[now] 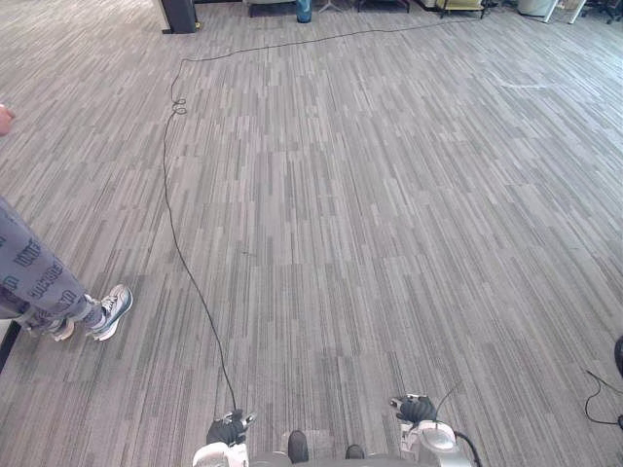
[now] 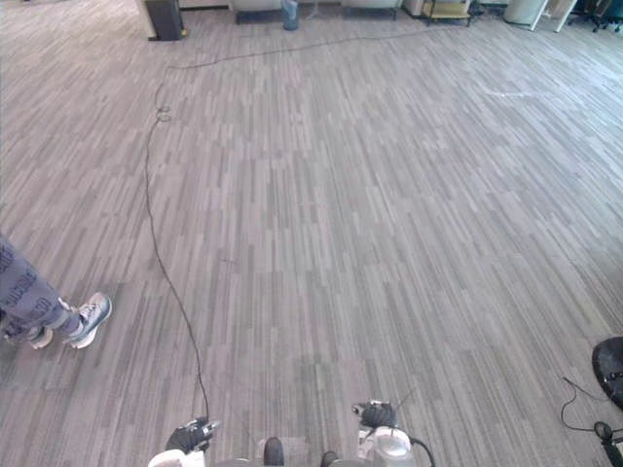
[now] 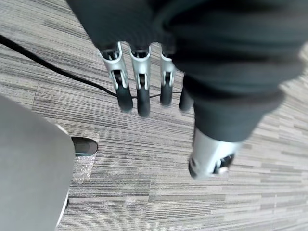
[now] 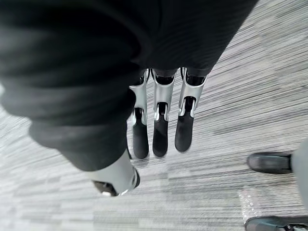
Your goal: Pick up cushions and gather them together orderly.
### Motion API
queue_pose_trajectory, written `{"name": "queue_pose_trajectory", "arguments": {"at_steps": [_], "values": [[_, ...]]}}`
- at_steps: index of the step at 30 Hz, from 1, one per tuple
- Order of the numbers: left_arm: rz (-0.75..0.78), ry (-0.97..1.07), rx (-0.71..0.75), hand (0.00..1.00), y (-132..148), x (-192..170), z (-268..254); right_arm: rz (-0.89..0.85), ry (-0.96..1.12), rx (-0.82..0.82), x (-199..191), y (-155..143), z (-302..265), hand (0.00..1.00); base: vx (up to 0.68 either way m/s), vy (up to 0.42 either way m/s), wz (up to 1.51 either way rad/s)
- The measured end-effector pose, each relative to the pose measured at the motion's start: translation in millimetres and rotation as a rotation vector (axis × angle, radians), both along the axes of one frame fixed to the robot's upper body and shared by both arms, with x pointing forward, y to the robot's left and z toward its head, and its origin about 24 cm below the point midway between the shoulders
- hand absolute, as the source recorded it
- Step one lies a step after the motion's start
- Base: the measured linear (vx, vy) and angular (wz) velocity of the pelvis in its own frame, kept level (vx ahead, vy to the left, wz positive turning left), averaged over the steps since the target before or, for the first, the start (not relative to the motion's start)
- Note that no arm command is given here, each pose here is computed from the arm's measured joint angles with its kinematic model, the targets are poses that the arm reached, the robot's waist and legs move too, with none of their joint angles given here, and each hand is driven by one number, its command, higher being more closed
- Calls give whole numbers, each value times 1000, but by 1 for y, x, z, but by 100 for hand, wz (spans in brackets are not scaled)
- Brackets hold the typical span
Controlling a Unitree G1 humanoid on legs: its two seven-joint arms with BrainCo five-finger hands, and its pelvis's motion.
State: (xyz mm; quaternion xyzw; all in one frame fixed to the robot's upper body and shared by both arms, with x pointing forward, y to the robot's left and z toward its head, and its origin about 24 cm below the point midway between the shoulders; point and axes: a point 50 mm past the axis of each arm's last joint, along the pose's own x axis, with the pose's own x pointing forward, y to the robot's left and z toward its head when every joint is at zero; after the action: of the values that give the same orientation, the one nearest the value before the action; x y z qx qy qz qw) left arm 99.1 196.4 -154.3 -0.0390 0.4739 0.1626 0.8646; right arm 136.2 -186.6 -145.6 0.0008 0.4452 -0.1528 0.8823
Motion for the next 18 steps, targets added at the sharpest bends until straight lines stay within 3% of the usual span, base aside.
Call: {"name": "queue_pose_trajectory", "arguments": {"at_steps": [8,18], "values": [[77,21,-16,0,2,-4,-3,-163,50,79,-15,1,-8,0,-2,-17,4],[81,30,-16,0,1,-5,-4,-196,65,96,-19,-1,-10,0,-12,-7,1]]}}
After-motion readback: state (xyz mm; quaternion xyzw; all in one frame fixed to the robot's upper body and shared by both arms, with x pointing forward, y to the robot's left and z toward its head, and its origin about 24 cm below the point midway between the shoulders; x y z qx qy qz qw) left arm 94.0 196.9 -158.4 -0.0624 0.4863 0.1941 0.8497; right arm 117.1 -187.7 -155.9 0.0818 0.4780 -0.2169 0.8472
